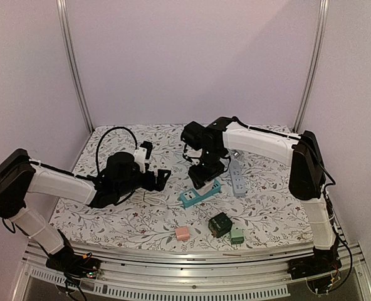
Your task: Insert the plug
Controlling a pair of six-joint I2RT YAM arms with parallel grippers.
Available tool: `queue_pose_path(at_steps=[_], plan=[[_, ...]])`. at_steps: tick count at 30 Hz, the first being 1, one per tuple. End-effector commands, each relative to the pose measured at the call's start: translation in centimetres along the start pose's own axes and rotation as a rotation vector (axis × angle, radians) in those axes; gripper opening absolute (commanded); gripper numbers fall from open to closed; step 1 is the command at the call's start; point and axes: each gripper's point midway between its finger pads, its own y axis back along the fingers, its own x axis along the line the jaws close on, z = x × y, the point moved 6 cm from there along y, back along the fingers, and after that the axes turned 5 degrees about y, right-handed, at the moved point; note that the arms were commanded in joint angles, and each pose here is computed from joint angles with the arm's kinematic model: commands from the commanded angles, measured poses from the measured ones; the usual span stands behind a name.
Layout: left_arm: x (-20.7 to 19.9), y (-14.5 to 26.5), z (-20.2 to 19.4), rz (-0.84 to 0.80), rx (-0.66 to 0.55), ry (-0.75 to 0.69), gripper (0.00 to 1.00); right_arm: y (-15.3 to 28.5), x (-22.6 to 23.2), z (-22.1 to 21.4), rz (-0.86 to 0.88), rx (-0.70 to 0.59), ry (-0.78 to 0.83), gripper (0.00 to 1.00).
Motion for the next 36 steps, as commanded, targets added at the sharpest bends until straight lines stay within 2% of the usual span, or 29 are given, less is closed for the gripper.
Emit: queue_pose_path(at_steps=[1, 20, 36], plan=[[0.2, 0.0, 0.5, -0.012, -0.022, 0.019, 0.99, -1.2, -0.6, 0.5, 0.016, 0.014, -0.048, 0.0], [0.1, -0.4, 0.2, -0.021, -0.01, 0.019, 0.99, -2.3, -0.8, 0.5, 0.033, 0.039, -0.068, 0.0], [-0.3, -0.5, 0.2, -0.05, 0.001, 0.031, 0.99, -1.5, -1.7, -3.3, -0.031, 0.186, -0.052, 0.0]])
